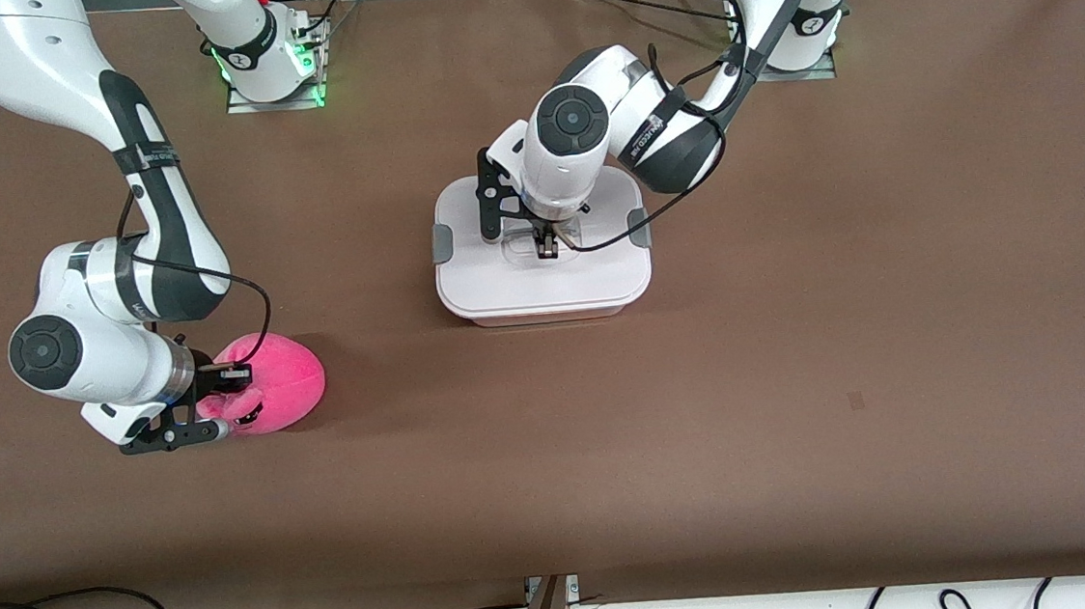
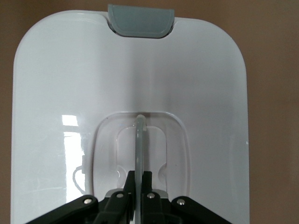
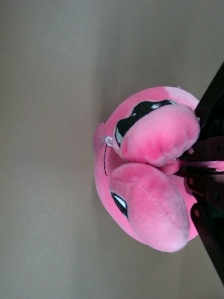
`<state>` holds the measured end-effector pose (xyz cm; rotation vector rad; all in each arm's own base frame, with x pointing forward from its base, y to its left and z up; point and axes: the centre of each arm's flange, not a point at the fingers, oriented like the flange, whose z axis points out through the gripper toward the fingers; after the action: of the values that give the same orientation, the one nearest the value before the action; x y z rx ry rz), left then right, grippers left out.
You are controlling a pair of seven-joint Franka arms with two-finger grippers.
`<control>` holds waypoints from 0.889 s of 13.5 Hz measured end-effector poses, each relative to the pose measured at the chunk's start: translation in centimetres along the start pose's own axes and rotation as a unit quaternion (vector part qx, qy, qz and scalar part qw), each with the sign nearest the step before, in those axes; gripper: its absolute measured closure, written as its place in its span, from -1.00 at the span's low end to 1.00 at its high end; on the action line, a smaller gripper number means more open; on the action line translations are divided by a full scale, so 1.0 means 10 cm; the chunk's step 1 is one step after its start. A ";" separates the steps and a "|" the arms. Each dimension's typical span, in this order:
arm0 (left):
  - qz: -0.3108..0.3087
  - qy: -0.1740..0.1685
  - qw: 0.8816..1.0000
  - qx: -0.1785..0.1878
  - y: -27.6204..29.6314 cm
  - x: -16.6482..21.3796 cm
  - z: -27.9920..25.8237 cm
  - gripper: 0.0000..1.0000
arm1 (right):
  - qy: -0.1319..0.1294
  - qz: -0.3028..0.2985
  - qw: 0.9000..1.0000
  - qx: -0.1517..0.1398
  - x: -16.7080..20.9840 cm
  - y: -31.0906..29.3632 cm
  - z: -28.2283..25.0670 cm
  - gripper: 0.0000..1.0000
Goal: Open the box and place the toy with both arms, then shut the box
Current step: 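Lift the white lid off with the left gripper while the right gripper lifts the toy, then set the lid down with the left gripper while the right gripper carries the toy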
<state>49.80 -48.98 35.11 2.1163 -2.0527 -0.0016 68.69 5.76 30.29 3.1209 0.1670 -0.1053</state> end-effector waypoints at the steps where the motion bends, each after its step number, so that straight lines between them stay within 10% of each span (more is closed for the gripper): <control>1: 0.001 -0.002 1.000 -0.001 0.02 0.00 -0.07 0.86 | 0.004 -0.002 1.000 0.000 0.01 0.00 -0.04 0.86; 7: -0.036 -0.051 0.996 -0.061 0.11 -0.57 -1.10 0.86 | -0.015 -0.031 0.999 0.005 0.02 -0.09 -0.71 0.87; 12: -0.071 -0.113 0.977 -0.169 -0.18 -1.91 -1.65 0.86 | -0.029 -0.224 0.974 0.017 -0.05 -0.82 -1.34 0.87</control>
<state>53.05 -27.78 48.55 2.1152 -1.8438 -0.5933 68.17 14.10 43.63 3.0454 0.8729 -0.2027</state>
